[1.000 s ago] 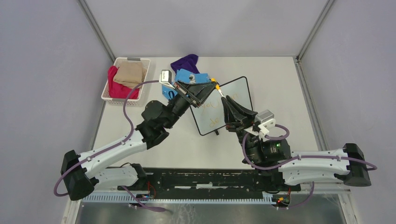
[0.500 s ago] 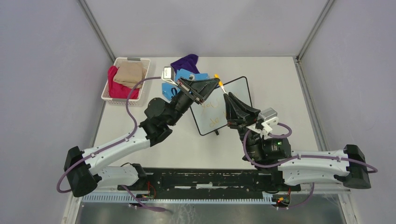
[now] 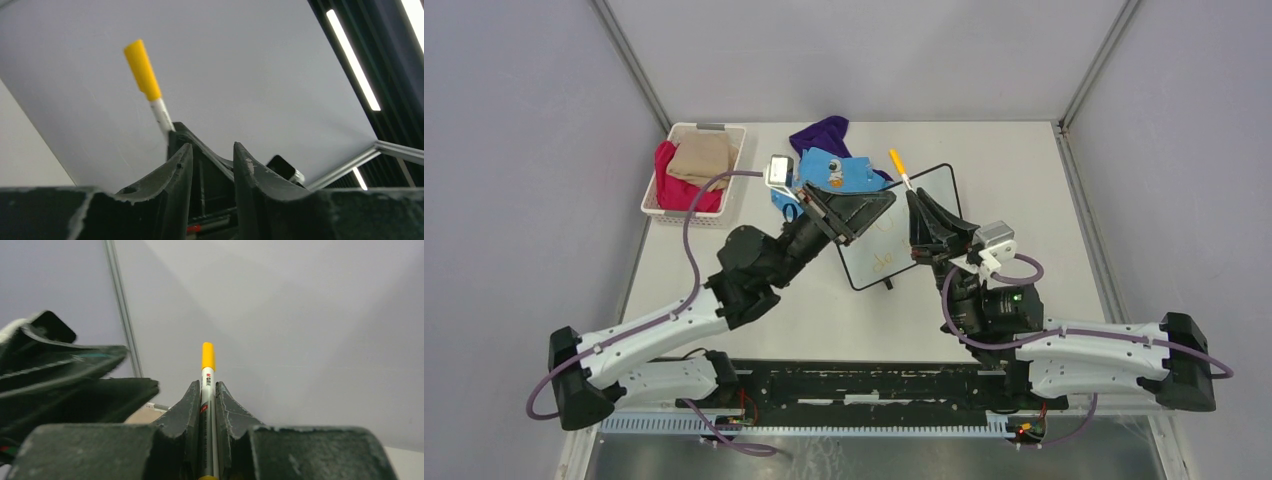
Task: Write a sentence on the whiteboard
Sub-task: Close the whiteboard marker at the center of the board.
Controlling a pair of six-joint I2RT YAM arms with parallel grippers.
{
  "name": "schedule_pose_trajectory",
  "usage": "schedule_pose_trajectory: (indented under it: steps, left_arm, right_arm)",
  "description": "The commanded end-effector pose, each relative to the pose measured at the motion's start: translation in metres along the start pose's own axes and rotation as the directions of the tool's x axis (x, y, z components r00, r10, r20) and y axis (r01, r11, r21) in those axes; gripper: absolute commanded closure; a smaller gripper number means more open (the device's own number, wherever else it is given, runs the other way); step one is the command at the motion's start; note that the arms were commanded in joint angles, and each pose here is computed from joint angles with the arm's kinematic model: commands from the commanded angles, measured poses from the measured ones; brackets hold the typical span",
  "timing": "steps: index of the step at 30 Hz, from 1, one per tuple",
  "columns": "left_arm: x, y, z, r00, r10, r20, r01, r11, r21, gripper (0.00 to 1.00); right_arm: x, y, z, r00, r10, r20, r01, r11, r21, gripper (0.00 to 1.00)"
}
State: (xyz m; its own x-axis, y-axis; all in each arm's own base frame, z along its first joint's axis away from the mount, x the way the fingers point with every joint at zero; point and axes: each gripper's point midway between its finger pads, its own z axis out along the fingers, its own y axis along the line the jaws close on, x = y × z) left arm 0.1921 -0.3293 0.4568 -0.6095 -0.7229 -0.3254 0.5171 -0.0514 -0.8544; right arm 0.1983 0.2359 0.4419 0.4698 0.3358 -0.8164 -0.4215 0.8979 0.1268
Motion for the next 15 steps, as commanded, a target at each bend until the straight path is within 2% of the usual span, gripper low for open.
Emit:
schedule_pose_trajectory:
  steps: [1, 8, 15]
  left_arm:
    - [-0.010, -0.030, -0.015, 0.997, 0.073, 0.022, -0.074, 0.995, 0.063, 0.53]
    - [-0.023, -0.033, -0.014, 0.990, 0.134, 0.052, -0.135, 0.990, 0.028, 0.30]
    - [-0.033, -0.028, 0.003, 0.990, 0.141, 0.007, -0.141, 0.989, 0.034, 0.24]
  right_arm:
    - [-0.014, -0.008, 0.005, 0.999, 0.027, 0.019, -0.027, 0.999, 0.025, 1.00]
    - [-0.020, -0.002, 0.001, 0.998, 0.050, 0.039, -0.048, 0.998, -0.044, 1.00]
    - [-0.030, 0.006, -0.008, 0.993, 0.098, 0.073, -0.087, 0.986, -0.140, 1.00]
